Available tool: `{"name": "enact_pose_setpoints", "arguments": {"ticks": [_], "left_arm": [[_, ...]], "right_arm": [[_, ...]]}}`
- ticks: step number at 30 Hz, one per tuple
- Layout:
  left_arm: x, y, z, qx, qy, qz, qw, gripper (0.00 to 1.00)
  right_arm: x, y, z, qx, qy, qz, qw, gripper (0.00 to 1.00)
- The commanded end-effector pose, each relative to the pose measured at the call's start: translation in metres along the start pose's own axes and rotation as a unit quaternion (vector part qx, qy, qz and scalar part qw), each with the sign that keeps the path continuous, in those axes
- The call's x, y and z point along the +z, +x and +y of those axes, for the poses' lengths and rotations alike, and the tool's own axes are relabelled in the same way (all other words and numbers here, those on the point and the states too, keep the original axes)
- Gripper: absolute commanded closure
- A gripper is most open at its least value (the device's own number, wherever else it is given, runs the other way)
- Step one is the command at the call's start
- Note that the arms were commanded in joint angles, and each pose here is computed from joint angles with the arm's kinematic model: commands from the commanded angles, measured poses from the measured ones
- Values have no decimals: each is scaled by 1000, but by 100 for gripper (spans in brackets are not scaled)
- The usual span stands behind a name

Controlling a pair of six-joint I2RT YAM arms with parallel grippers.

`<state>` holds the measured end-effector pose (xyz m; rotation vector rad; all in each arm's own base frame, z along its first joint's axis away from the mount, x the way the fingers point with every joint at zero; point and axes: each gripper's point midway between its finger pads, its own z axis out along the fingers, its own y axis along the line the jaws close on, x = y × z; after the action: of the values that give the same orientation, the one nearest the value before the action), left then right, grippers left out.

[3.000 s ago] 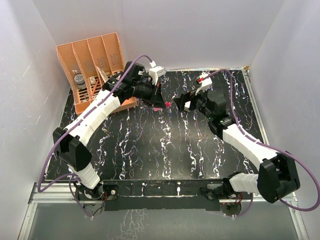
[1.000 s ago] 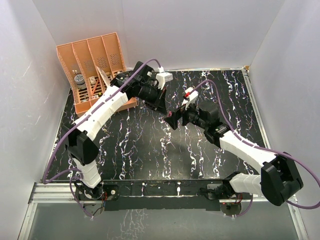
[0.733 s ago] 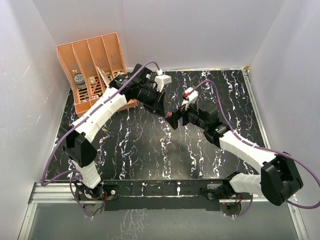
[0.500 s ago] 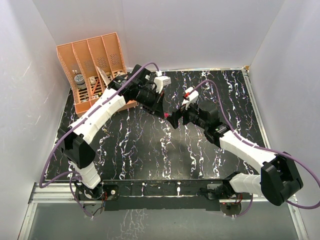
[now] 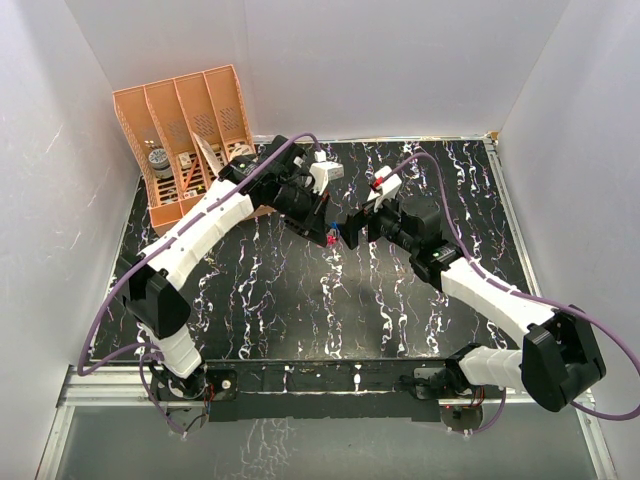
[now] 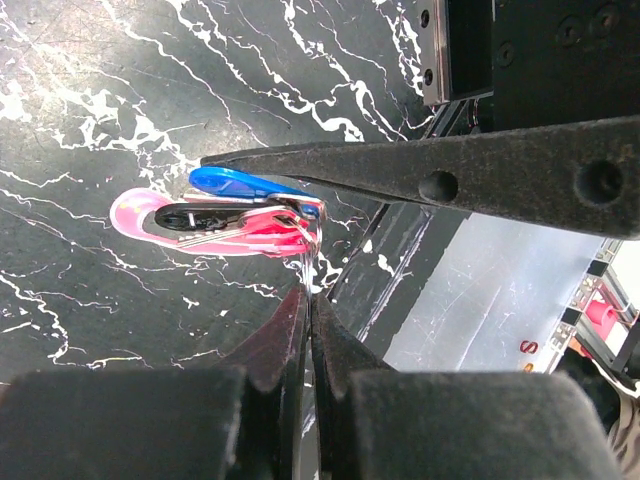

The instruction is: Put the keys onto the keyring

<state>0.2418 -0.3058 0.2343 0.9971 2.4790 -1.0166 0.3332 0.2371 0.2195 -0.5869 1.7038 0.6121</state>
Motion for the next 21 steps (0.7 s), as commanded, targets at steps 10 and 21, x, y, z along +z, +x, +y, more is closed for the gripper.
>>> {"name": "enact_pose_setpoints", "arguments": {"ticks": [10, 21], "left_arm": [[-8, -1, 3, 10, -26, 28, 999, 100], [-5, -19, 11, 26, -39, 49, 998, 100]], "right_arm": [[-24, -79, -23, -10, 81, -88, 993, 2], [-39, -100, 0, -31, 27, -102, 994, 6]]}}
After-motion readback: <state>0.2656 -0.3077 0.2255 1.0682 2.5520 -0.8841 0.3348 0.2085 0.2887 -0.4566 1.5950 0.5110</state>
